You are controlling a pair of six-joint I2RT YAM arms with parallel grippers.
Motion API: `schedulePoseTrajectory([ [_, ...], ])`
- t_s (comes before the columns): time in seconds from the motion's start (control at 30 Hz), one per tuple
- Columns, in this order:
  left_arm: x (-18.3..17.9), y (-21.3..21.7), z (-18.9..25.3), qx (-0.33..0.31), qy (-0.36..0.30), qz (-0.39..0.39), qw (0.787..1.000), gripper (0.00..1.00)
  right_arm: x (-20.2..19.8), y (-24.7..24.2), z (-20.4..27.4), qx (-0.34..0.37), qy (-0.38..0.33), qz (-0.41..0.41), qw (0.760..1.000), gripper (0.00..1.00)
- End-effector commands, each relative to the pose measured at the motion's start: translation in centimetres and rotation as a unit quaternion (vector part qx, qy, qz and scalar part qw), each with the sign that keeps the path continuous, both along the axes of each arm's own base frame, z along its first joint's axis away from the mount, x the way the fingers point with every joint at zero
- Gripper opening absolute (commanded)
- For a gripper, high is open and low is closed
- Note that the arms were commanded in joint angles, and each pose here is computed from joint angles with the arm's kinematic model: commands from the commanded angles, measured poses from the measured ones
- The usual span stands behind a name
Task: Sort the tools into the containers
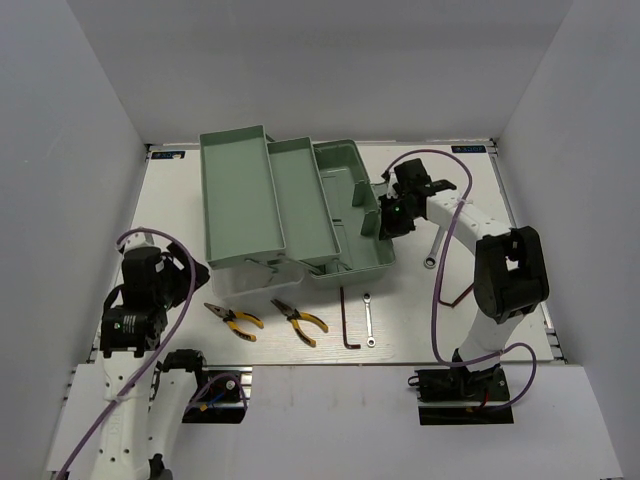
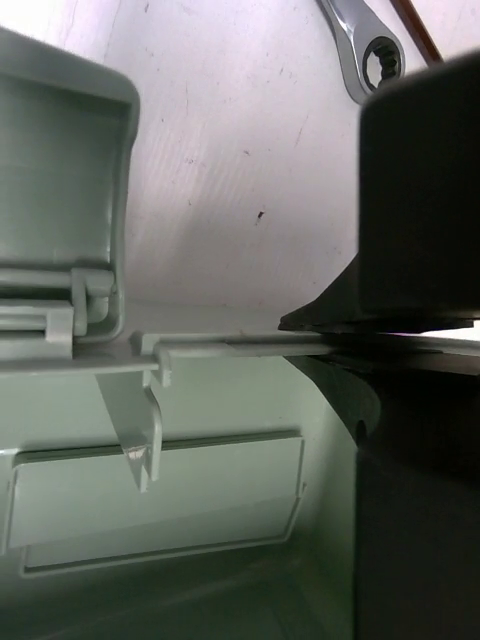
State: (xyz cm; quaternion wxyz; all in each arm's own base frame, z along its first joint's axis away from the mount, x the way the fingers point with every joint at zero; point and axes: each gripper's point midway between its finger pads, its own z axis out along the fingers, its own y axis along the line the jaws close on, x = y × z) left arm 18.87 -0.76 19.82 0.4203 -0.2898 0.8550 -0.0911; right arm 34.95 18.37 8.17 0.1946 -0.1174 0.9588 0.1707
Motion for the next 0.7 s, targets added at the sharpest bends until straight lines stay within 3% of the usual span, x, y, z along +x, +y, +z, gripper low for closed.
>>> schedulePoseTrajectory([
  [0.0, -0.6, -0.4, -0.6, -0.015, 0.005, 0.002, 1.0, 0.85, 2.0, 0.7, -0.4, 0.012, -0.03, -0.021, 0.999, 0.0],
  [0.23, -1.3, -0.5, -1.0, -0.028, -0.004, 0.012, 1.0, 0.85, 2.4, 0.6, -0.8, 0.036, -0.018, -0.094, 0.995, 0.0],
  [0.67, -1.9, -0.8, -1.5, -0.041, -0.008, 0.017, 0.999, 0.85, 5.7, -1.5, 1.2, 0.065, -0.064, -0.228, 0.969, 0.0],
])
